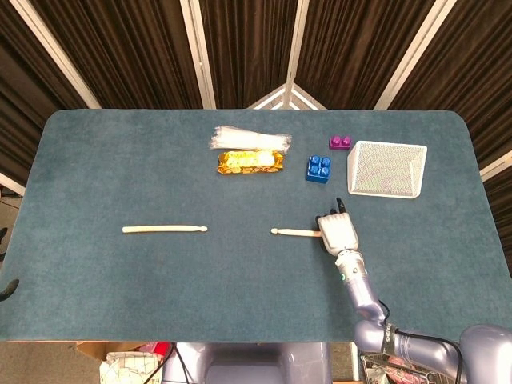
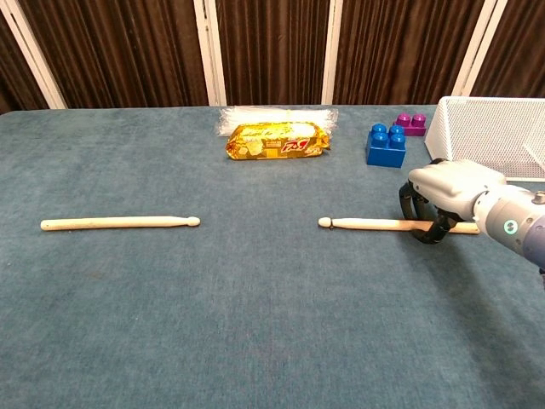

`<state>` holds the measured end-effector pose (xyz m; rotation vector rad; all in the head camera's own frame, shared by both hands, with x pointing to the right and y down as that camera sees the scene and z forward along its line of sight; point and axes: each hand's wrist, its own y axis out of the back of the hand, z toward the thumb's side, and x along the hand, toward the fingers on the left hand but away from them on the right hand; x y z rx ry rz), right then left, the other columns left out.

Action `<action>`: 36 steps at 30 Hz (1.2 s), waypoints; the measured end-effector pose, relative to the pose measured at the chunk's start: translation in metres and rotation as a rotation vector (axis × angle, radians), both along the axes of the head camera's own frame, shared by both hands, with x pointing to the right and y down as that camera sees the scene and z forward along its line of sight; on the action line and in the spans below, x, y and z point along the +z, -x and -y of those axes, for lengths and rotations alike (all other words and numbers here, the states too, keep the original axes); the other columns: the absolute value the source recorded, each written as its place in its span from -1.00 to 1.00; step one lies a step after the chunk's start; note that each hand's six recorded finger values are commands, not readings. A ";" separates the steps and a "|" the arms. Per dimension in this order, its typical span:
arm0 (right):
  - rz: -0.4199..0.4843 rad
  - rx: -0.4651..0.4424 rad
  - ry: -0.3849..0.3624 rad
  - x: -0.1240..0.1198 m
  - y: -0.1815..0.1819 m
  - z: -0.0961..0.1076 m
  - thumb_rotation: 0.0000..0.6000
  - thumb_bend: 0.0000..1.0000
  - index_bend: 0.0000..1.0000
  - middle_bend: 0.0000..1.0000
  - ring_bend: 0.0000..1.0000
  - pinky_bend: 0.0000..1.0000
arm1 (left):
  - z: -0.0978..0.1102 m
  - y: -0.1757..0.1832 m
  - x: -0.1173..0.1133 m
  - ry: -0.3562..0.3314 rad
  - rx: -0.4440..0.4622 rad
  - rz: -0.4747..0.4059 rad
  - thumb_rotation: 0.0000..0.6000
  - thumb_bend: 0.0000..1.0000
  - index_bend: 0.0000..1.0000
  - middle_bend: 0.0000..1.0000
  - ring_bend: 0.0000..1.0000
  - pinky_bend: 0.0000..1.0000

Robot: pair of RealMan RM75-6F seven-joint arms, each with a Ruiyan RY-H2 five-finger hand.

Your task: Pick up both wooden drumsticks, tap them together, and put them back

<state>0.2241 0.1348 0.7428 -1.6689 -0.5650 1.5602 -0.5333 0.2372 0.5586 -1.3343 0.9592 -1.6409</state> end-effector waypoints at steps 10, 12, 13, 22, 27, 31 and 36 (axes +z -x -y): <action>0.002 -0.003 -0.005 0.000 -0.001 0.000 1.00 -0.17 0.10 0.11 -0.34 -1.00 | 0.000 -0.002 0.002 0.007 0.004 -0.004 1.00 -0.37 -0.89 -1.00 -1.00 -1.00; 0.007 -0.005 -0.007 -0.001 0.000 0.000 1.00 -0.17 0.12 0.12 -0.33 -1.00 | -0.001 -0.003 0.002 0.007 0.005 -0.006 1.00 -0.37 -0.89 -1.00 -1.00 -1.00; 0.010 -0.006 -0.008 -0.001 0.001 0.000 1.00 -0.17 0.14 0.13 -0.33 -1.00 | -0.001 -0.003 0.002 0.007 0.006 -0.006 1.00 -0.37 -0.89 -1.00 -1.00 -1.00; 0.020 -0.012 -0.002 -0.001 0.000 -0.002 1.00 -0.13 0.21 0.16 -0.30 -1.00 | -0.001 -0.003 0.002 0.010 0.005 -0.002 1.00 -0.37 -0.89 -1.00 -1.00 -1.00; 0.032 -0.017 -0.007 -0.004 -0.001 -0.001 1.00 -0.08 0.24 0.17 -0.28 -1.00 | 0.000 -0.002 0.002 0.008 0.003 -0.001 1.00 -0.37 -0.89 -1.00 -1.00 -1.00; 0.070 -0.022 -0.016 -0.009 0.002 0.000 1.00 -0.08 0.26 0.19 -0.26 -1.00 | 0.000 -0.002 0.002 0.006 0.003 -0.003 1.00 -0.37 -0.89 -1.00 -1.00 -1.00; 0.139 -0.031 -0.021 -0.019 0.004 0.001 1.00 -0.08 0.27 0.19 -0.26 -1.00 | 0.000 -0.003 0.002 0.009 0.005 -0.008 1.00 -0.37 -0.89 -0.99 -1.00 -1.00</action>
